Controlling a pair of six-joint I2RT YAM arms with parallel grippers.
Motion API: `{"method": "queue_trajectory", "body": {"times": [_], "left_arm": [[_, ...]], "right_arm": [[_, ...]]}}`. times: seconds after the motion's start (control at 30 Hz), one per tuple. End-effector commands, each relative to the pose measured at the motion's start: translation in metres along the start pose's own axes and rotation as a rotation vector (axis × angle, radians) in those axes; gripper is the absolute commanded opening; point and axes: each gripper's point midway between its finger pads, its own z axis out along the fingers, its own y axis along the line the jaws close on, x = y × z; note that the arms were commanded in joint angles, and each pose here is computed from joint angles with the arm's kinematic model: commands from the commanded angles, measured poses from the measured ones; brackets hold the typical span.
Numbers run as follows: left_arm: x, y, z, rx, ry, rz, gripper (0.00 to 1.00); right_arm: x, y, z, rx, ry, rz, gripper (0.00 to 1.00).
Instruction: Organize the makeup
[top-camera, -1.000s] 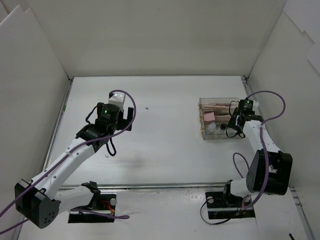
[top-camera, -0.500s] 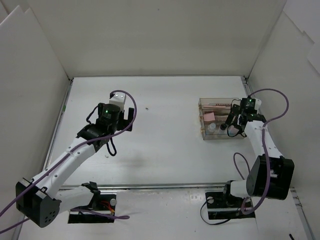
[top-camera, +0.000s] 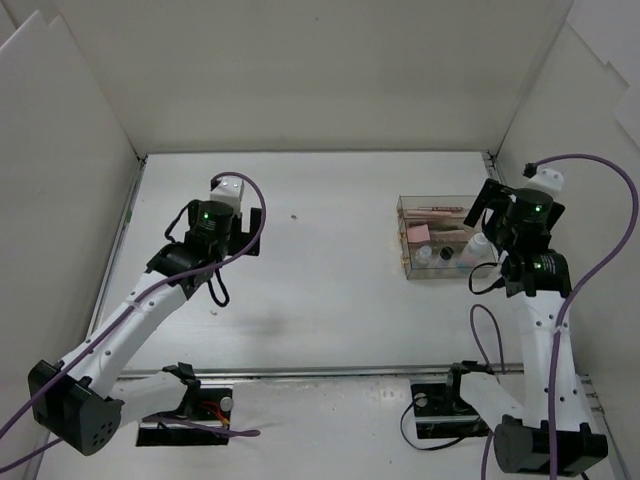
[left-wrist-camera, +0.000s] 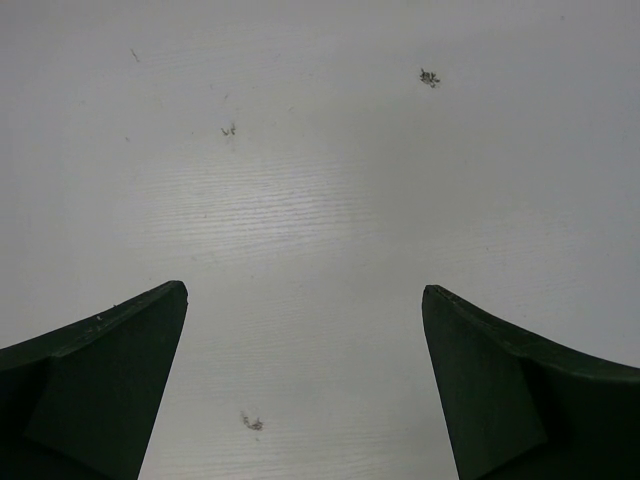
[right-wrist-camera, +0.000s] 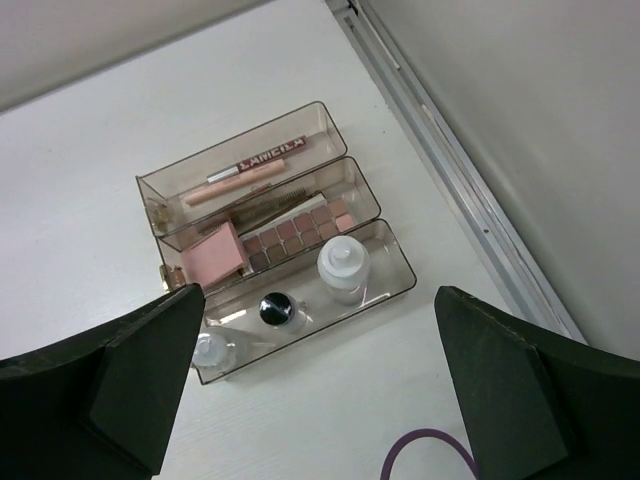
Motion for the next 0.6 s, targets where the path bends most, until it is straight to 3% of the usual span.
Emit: {"method": "queue_trajectory", "body": {"times": [0.0, 0.3, 0.57], "left_arm": [[-0.046, 0.023, -0.028, -0.062, -0.128, -0.072, 0.99], [-0.087, 0.056, -0.061, -0.152, -0.234, -0.115, 0.99], [-0.099, 0.063, -0.077, -0.16, -0.281, -0.126, 1.0]], "right_arm": [[-0.014, 0.001, -0.022, -0.043, -0.067, -0.019, 0.98], [-0.017, -0.002, -0.085, -0.151, -0.228, 0.005, 0.98], [-0.02, -0.015, -0.12, -0.156, -0.343, 0.024, 0.98]]}}
